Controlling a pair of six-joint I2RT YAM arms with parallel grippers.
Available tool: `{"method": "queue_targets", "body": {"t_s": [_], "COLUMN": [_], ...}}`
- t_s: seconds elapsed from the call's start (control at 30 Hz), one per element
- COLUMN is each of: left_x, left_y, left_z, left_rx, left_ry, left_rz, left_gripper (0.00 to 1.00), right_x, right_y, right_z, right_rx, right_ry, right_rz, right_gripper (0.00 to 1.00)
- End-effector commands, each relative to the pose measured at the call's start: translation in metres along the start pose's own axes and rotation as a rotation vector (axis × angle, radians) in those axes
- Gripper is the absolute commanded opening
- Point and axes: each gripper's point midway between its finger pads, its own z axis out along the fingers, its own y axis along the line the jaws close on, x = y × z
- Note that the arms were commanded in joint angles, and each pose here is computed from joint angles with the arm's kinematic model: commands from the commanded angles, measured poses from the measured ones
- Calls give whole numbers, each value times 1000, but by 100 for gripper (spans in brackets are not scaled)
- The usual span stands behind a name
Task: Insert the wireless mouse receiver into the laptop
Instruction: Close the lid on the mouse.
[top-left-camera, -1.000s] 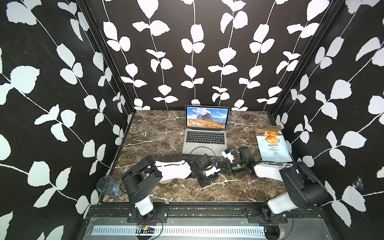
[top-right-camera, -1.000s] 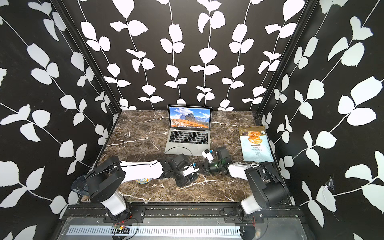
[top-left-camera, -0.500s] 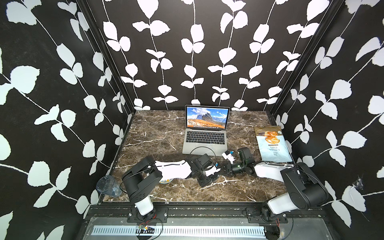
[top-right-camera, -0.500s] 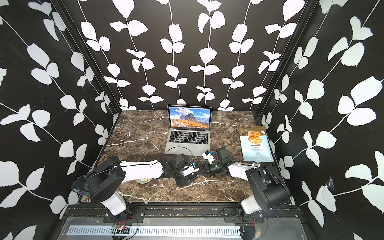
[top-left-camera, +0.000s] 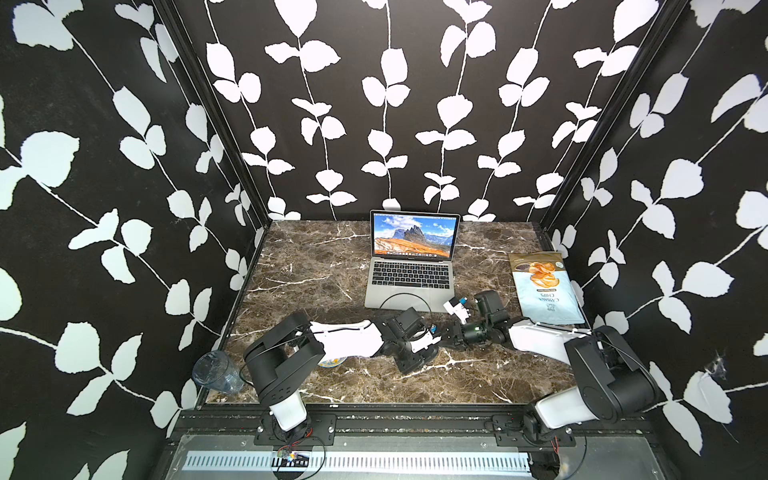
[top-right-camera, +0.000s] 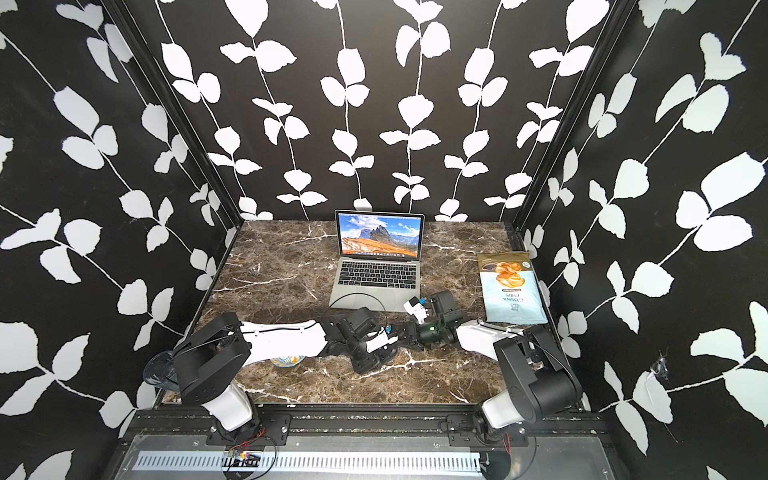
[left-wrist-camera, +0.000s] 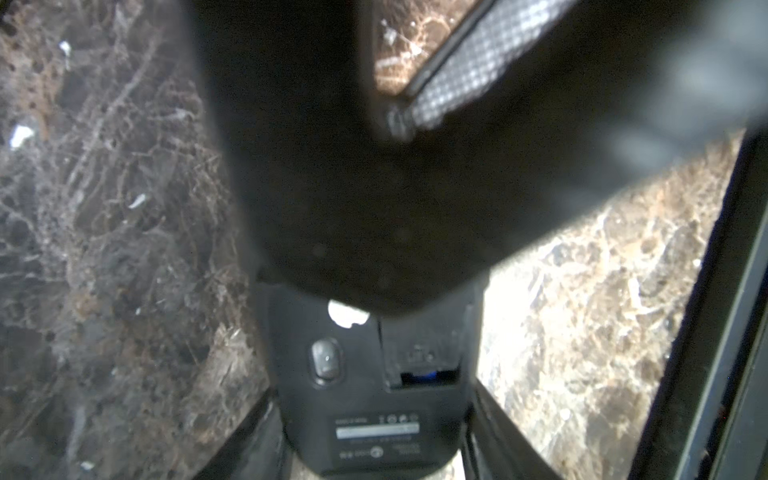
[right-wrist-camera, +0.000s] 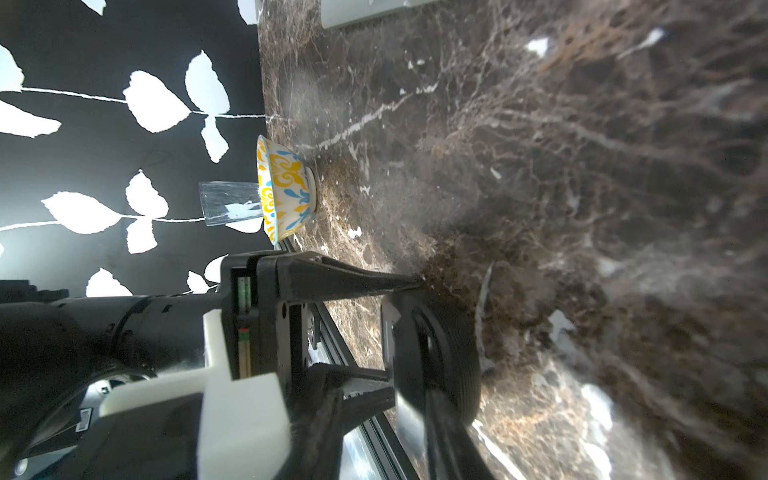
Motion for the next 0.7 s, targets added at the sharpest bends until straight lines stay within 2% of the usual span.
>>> {"method": "queue_targets", "body": {"t_s": [0.0,0.13,0.23,0.3,0.43,0.67], "left_x": [54,54,54,54,54,56], "left_y": [-11,-11,-11,-11,-11,-11], "left_z": [17,16,16,16,17,18], "left_rx": [51,51,53,52,53,56], "left_ry": [190,191,191,191,192,202], "left_rz": [-46,-45,-44,-44,-45,-49], "left_gripper": [32,32,32,32,32,31], "right_x": [-7,-7,-3,2,4,-6], "right_y": [7,3,-2,-7,-9,-6], "right_z": [-6,-14,-14,-11,-5,-18], "right_rx": [20,83,112,119,111,192], "right_ry": [-19,-32,-18,4,19,-67], "right_rz": [-57,-75,-79,-69,-66,-131], "right_gripper": [35,39,56,58,58,45]}}
